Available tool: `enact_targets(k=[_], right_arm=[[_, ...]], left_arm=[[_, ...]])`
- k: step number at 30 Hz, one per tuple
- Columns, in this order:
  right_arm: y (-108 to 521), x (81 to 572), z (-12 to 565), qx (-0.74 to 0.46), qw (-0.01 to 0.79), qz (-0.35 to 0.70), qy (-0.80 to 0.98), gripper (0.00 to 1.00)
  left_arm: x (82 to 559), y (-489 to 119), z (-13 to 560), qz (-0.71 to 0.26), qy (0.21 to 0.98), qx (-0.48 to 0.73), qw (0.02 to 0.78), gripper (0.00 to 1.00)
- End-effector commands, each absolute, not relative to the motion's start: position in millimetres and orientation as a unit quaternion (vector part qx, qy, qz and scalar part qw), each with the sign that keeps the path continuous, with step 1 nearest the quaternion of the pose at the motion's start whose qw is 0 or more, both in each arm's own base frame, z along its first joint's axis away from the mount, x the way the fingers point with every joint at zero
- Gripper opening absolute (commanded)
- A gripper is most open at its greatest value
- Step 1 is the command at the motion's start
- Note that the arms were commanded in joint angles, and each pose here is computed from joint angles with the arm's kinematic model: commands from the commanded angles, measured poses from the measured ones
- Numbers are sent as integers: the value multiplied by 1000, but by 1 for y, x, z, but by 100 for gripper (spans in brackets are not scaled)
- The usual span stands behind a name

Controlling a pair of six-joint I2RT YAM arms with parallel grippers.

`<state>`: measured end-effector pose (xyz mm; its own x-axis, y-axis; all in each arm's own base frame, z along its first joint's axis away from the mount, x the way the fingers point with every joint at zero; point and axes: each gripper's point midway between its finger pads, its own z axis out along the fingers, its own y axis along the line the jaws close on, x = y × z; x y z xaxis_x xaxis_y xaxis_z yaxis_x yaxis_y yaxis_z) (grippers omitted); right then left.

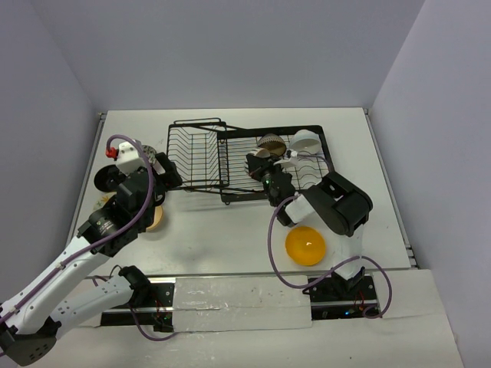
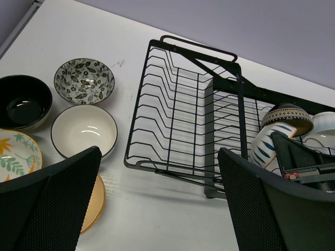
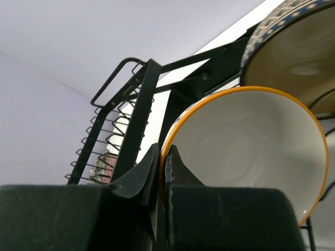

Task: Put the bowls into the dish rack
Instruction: Place the bowl in the dish rack.

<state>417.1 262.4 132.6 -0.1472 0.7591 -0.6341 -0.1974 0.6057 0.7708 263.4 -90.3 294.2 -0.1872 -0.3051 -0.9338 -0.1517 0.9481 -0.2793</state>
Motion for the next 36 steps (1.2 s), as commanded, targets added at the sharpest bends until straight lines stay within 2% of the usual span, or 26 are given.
enact_targets(k=[1, 14, 22, 36], right_arm=[[270, 411, 228, 199, 677, 491, 511, 0], [302, 423, 212, 147, 642, 459, 597, 0], [308, 411, 226, 105, 629, 451, 624, 0], [349, 395, 213, -78, 566, 415, 708, 0]], left_arm=[[263, -90, 301, -63, 761, -146, 628, 99], [265, -91, 299, -58, 764, -143, 627, 99], [264, -89, 301, -56, 762, -144, 629, 99], [262, -83, 304, -49, 757, -149, 635, 99]])
